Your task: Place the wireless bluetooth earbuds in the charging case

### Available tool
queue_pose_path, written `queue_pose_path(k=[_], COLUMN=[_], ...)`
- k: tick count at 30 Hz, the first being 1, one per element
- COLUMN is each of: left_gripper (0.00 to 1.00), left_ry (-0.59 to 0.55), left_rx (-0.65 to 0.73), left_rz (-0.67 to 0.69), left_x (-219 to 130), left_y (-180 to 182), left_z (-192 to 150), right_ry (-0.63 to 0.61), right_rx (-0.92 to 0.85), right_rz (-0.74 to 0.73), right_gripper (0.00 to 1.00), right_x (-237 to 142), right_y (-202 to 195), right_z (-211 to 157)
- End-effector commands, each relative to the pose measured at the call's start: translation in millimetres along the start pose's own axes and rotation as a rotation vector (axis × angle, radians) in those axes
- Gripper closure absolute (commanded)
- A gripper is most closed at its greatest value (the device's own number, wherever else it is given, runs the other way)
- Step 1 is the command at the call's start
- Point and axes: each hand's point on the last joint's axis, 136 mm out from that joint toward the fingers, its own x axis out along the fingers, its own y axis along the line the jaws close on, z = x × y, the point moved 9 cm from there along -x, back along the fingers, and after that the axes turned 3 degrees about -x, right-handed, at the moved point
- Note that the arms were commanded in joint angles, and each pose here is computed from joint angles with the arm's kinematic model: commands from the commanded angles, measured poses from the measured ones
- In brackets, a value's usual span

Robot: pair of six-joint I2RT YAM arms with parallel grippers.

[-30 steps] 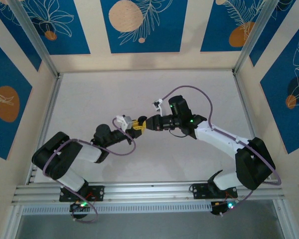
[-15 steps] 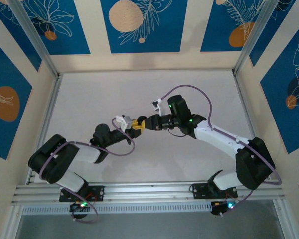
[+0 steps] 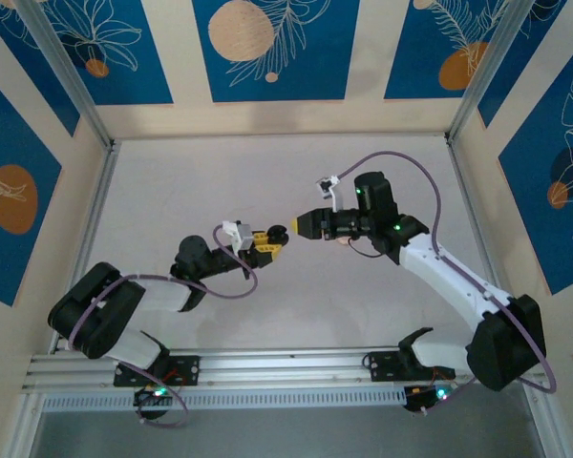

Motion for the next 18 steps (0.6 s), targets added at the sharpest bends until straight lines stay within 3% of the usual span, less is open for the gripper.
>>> queue_pose_path(k=[1, 10, 18], left_gripper=[0.80, 0.80, 0.80], left_ry=[-0.025, -0.013, 0.014], left_rx=[0.015, 0.026, 0.026], left_rz=[-0.106, -0.102, -0.050], left_x=[6, 8, 6], left_y=[-13, -17, -15], left_z=[16, 19, 17], right_ry=[0.075, 0.145, 0.146], right_rx=[-0.024, -0.052, -0.070], right_rz=[0.104, 0.246, 0.305], right_gripper=[0.46, 0.46, 0.51], right_x=[6, 28, 19], right_y=[7, 16, 28], right_z=[3, 11, 7])
